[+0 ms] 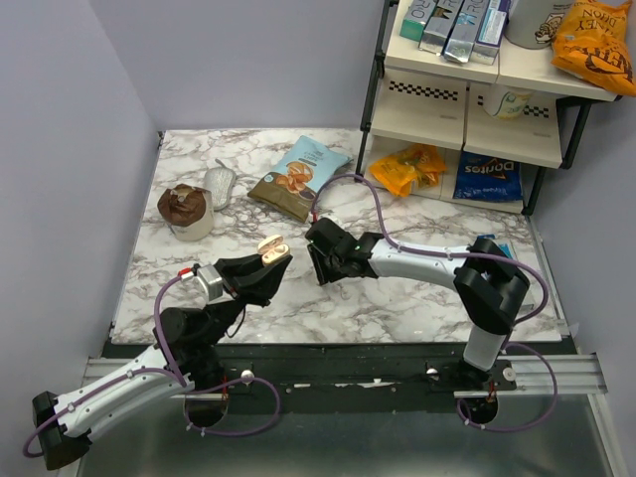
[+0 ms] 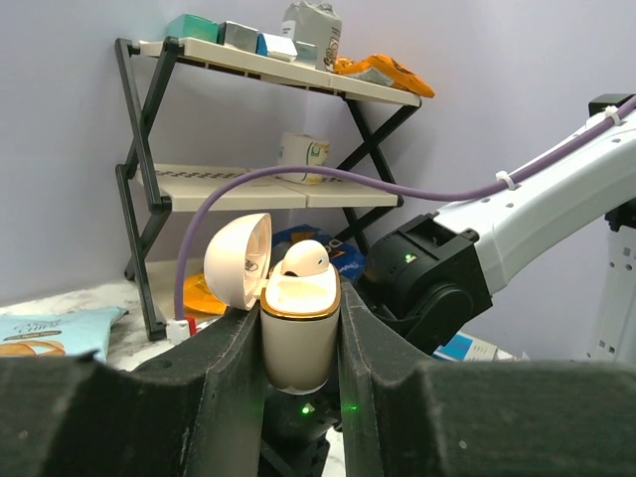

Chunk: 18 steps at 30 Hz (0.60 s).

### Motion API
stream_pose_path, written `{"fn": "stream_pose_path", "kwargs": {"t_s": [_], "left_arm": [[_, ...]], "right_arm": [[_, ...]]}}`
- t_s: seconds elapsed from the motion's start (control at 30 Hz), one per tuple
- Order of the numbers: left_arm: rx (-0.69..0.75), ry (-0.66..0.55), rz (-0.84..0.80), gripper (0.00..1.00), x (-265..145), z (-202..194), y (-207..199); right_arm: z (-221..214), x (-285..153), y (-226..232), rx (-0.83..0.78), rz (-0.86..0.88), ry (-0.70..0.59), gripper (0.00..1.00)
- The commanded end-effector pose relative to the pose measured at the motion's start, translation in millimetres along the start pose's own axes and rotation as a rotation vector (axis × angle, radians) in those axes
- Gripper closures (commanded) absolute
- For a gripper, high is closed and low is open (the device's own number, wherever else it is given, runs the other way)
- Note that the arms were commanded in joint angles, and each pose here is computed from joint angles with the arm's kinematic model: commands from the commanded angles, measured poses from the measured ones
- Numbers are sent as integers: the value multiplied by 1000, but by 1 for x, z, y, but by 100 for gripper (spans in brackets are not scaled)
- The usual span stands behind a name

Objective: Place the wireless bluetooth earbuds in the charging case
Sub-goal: Pick up the earbud from the center of the board.

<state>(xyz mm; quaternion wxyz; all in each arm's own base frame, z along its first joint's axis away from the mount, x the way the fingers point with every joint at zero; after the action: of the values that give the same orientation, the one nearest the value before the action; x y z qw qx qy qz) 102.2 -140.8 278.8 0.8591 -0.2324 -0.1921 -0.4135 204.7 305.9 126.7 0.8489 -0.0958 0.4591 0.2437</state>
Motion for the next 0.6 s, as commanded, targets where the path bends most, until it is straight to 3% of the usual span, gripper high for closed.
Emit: {"fn": "stream_pose_path", "kwargs": {"t_s": [0.0,0.17,0.4,0.57], "left_arm": [[-7,-1,11,100,0,-2,1],[-6,-10,11,100,-1,0,1],[-2,-9,13,100,-2,0,1],[-14,-11,16,100,-3,0,1]], "right_arm": [[3,8,10,-29,42,24,53],[2,9,6,1,-5,8,55],[4,7,2,-88,10,-36,43],[17,16,4,-62,55,-55,49]]}}
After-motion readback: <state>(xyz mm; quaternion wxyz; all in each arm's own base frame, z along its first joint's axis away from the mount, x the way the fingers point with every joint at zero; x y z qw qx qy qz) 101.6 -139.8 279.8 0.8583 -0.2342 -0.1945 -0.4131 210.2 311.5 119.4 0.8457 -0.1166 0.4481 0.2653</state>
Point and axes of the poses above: each gripper's point midway between its finger pads, its own x axis out along the fingers, its own y axis along the line the jaws close on, z = x × y, the point moved 9 cm from there along -x, back along the fingers, and after that the axes turned 5 degrees about -x, right-handed, at the moved point
